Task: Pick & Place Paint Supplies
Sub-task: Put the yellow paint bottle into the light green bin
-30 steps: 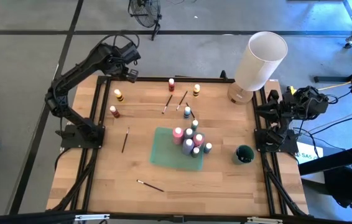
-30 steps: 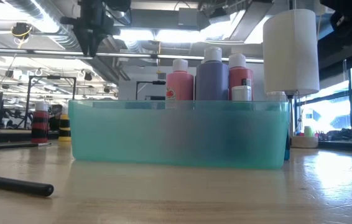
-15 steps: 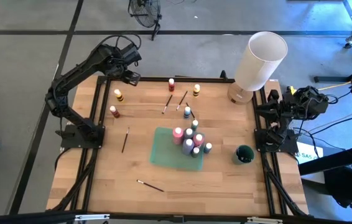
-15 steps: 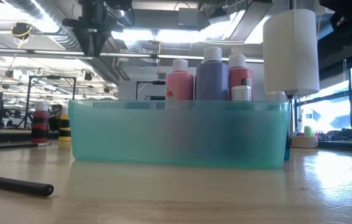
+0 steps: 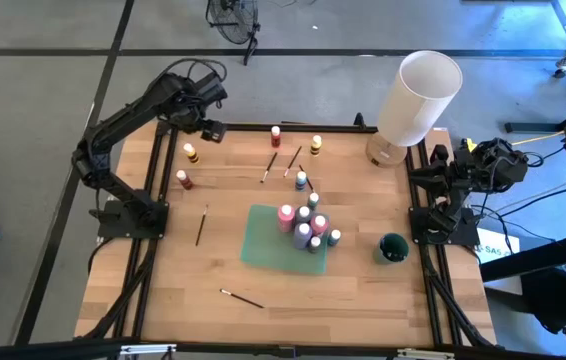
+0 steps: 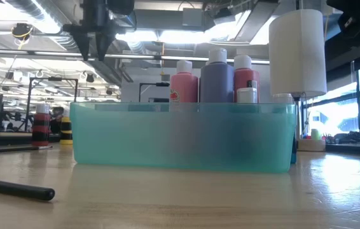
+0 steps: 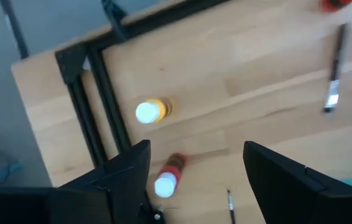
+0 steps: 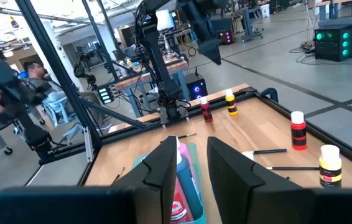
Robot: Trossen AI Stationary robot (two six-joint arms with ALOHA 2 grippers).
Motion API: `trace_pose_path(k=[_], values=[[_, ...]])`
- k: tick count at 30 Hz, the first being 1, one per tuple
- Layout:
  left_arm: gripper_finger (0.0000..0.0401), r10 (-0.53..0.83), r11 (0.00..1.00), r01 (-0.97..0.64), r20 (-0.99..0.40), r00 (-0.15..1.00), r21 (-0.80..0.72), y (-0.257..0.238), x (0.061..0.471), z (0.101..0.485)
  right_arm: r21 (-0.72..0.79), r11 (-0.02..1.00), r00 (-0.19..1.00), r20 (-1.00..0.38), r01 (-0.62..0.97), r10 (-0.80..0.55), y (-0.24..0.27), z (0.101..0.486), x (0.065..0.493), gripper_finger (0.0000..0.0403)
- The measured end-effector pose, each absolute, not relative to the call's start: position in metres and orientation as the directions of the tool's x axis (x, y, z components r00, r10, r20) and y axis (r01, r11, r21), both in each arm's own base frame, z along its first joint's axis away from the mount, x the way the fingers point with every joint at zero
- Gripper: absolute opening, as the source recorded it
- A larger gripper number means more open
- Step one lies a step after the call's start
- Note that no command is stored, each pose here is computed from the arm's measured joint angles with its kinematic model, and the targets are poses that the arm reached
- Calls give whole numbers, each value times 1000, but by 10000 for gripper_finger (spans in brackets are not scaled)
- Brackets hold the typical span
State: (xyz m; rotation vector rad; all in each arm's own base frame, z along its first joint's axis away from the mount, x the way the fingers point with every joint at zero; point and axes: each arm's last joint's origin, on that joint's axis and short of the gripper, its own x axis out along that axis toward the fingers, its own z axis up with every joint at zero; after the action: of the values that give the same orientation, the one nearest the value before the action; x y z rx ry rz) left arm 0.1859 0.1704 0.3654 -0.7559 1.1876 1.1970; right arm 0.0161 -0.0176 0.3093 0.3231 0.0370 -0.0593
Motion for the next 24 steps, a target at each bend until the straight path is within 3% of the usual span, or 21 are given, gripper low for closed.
trace_pose_path(k=[8, 15, 24], values=[[251, 82, 162, -975, -986, -143, 154, 192, 161, 301, 359, 931, 997, -50, 67, -53, -18, 309, 16, 92], [251, 60, 136, -982, -990, -125, 132, 195, 158, 269, 390, 918, 997, -64, 74, -54, -18, 307, 16, 92], [251, 108, 49, -995, -991, -84, 90, 210, 149, 259, 411, 908, 996, -68, 78, -54, -18, 306, 16, 92]])
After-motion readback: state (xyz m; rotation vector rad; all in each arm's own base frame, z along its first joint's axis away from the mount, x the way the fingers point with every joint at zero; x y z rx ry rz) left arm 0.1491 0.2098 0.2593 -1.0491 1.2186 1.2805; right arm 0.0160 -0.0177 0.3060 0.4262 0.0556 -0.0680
